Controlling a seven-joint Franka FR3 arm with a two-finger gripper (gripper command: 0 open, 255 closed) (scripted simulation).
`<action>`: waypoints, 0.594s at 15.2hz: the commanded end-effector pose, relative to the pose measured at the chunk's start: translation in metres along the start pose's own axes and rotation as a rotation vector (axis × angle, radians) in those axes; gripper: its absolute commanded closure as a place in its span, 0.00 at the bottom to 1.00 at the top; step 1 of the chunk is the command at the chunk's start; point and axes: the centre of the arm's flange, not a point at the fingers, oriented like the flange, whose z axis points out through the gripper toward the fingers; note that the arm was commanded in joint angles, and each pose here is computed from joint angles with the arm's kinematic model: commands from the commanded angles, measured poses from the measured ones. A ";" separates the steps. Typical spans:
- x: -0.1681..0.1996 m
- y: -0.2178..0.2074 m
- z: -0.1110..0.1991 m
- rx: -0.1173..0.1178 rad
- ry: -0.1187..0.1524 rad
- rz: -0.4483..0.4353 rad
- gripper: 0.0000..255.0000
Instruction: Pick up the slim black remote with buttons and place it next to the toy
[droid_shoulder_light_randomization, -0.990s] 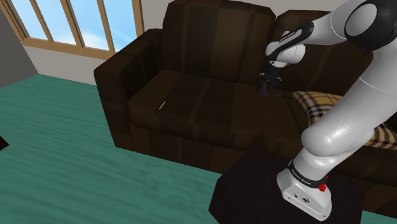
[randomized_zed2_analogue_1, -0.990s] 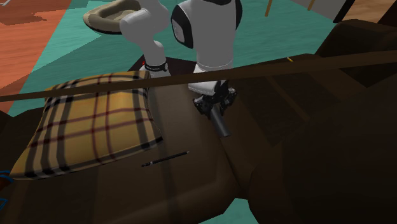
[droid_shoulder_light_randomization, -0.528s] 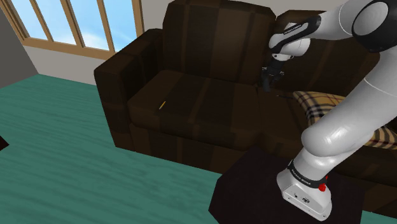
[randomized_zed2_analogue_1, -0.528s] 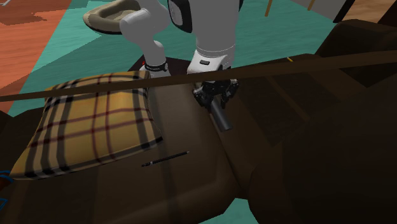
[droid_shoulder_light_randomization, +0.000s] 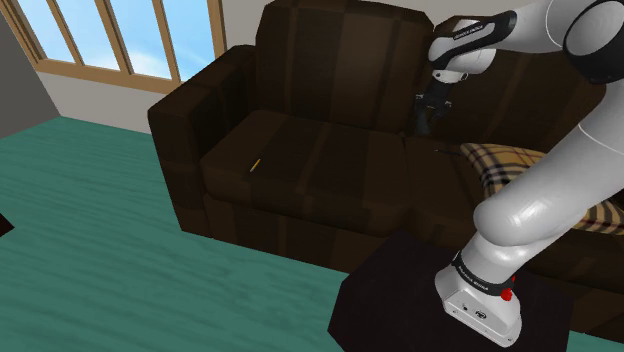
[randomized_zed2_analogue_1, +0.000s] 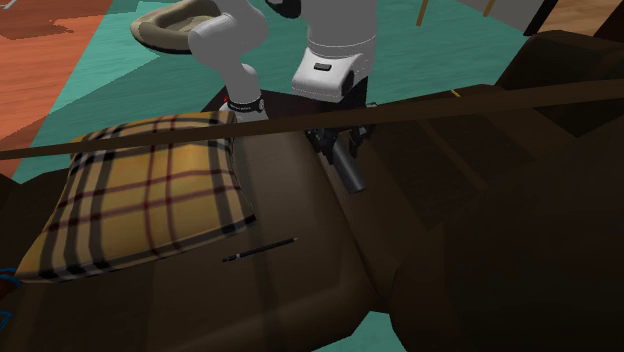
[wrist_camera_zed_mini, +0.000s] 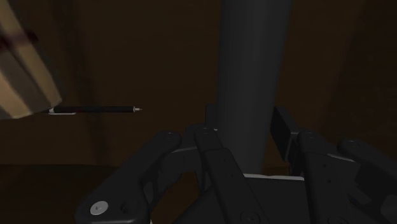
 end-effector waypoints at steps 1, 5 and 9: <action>0.000 -0.001 -0.010 0.000 0.000 0.000 1.00; 0.001 -0.003 -0.031 0.000 0.000 0.000 1.00; 0.002 -0.005 -0.052 0.000 0.000 0.000 1.00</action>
